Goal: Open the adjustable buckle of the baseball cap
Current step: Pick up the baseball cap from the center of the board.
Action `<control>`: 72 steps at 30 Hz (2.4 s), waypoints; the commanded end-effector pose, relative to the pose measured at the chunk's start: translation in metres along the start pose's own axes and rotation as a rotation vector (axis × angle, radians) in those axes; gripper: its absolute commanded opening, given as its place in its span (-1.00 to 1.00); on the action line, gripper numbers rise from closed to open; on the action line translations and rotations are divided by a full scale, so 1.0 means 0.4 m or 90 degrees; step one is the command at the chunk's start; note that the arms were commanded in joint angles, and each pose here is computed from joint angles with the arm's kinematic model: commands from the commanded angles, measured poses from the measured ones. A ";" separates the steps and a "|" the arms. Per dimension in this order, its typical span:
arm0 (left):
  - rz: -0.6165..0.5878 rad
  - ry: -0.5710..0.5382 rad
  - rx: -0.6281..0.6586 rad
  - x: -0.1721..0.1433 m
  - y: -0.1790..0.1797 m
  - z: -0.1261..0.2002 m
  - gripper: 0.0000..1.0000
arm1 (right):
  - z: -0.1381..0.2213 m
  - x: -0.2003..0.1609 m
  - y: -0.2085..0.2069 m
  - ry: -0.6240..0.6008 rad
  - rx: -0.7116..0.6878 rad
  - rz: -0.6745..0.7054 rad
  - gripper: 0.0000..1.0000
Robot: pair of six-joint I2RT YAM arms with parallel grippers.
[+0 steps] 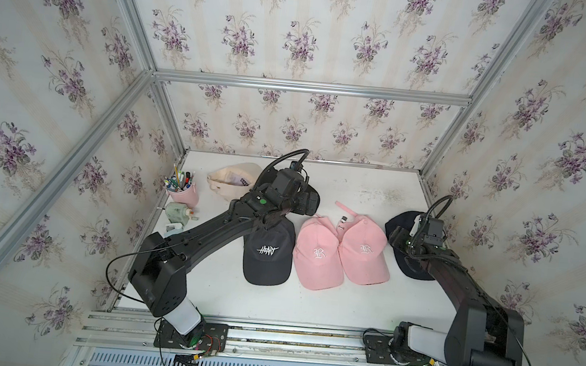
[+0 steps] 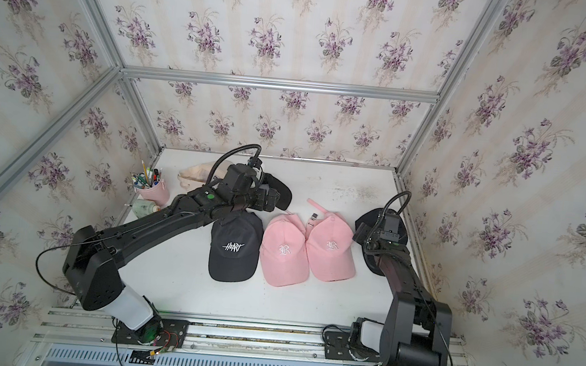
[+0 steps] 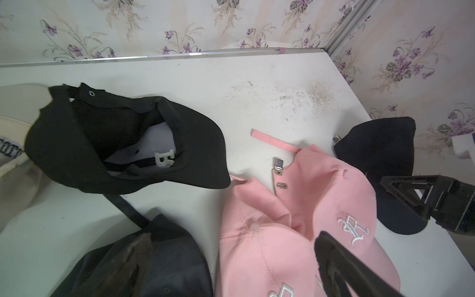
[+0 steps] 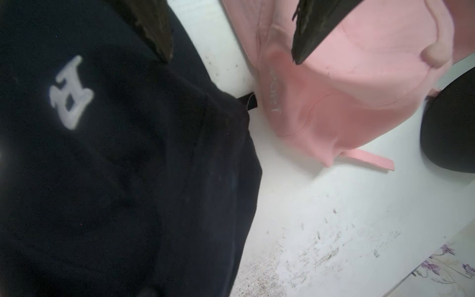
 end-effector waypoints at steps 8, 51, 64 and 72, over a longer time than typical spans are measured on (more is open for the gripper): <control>-0.039 -0.041 0.045 0.043 0.050 0.045 1.00 | -0.011 0.047 0.015 -0.050 0.004 0.023 0.45; 0.044 0.205 0.118 0.031 0.341 -0.285 0.86 | 0.113 0.048 0.545 -0.069 0.275 0.303 0.51; 0.010 0.257 0.148 0.007 0.353 -0.301 -0.31 | 0.107 0.020 0.524 -0.057 0.284 0.288 0.51; -0.020 0.216 0.150 0.033 0.322 -0.290 -0.96 | 0.116 0.013 0.511 -0.064 0.283 0.279 0.51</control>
Point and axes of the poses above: each gripper's point midway between its finger pads, its own z axis back along the fingers, its own y axis along the line the jaws close on, x = y × z, the point moved 10 cm from there along z, back along the fingers, and after that the axes turned 10 degrees about -z, right-handed, at the moved point
